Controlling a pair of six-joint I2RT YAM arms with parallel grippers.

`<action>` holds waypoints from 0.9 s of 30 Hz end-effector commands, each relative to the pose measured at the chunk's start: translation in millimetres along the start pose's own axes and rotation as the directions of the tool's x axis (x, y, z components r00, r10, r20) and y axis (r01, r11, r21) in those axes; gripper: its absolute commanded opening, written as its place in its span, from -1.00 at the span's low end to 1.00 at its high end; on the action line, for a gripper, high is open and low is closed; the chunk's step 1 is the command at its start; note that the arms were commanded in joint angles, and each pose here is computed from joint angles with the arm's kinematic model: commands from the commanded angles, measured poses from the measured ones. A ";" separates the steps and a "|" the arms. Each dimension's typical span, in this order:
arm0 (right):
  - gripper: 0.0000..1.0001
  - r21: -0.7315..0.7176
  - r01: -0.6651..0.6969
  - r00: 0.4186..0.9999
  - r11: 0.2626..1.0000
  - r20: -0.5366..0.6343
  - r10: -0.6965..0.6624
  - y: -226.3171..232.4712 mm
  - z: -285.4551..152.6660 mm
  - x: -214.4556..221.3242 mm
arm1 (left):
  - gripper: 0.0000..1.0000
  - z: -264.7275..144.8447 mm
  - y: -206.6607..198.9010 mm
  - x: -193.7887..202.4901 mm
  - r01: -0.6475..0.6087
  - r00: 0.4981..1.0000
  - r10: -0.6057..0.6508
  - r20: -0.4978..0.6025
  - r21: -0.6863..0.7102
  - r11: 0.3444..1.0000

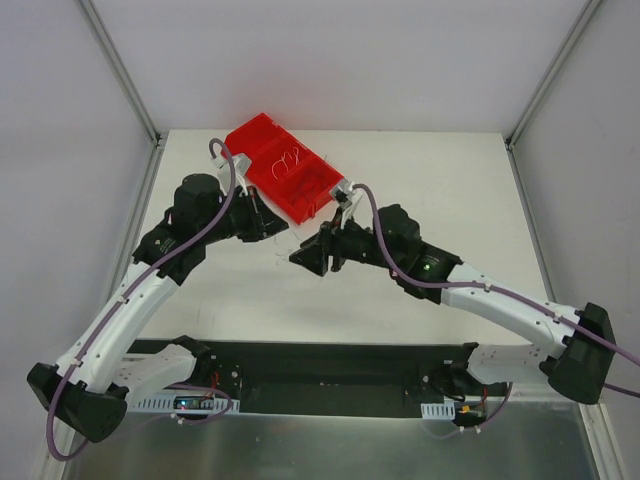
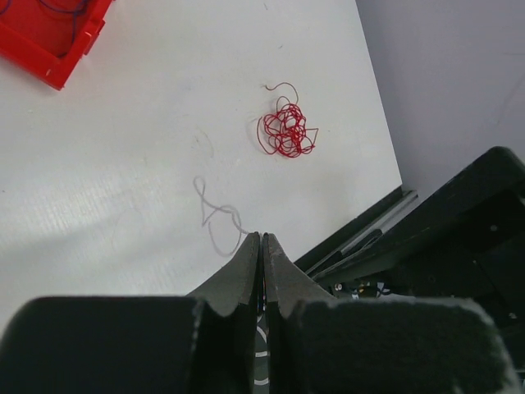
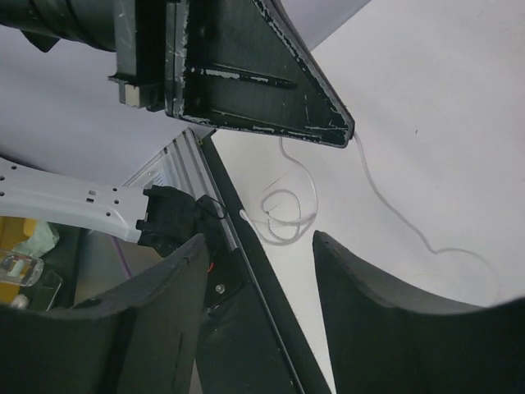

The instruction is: Untangle the cables

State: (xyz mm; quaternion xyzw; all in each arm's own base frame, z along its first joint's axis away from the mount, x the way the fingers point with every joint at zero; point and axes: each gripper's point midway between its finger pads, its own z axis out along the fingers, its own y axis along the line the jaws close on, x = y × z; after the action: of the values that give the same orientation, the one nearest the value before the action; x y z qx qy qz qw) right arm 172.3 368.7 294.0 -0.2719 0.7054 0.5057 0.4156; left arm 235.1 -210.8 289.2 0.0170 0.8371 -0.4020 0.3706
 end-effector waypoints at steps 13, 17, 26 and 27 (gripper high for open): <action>-0.22 0.250 0.018 1.000 0.968 -0.026 -0.012 -31.8 37.2 14.7 | -1.00 7.1 -13.0 0.3 0.047 0.999 -0.047 -0.001 0.101 0.994; -0.33 0.302 0.053 0.998 0.952 -0.036 -0.044 -46.3 43.6 30.8 | -1.00 6.8 -14.7 0.8 0.051 0.999 -0.051 0.000 0.113 0.992; -0.74 0.371 0.083 0.994 0.925 -0.099 -0.050 -72.3 31.6 68.8 | -1.00 7.3 -16.5 -2.5 0.038 0.999 -0.039 0.008 0.118 0.992; -0.74 0.380 0.082 0.993 0.921 -0.104 -0.046 -74.6 28.6 72.1 | -1.00 6.3 -18.5 -4.1 0.033 0.999 -0.035 0.012 0.123 0.992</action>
State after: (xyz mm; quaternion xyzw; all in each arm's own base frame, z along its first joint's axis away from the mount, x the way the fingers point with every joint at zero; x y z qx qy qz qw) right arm 200.5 383.7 190.2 -0.2414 0.8015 0.3475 0.4225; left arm 234.4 -224.4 283.8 0.0120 0.8279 -0.4398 0.3478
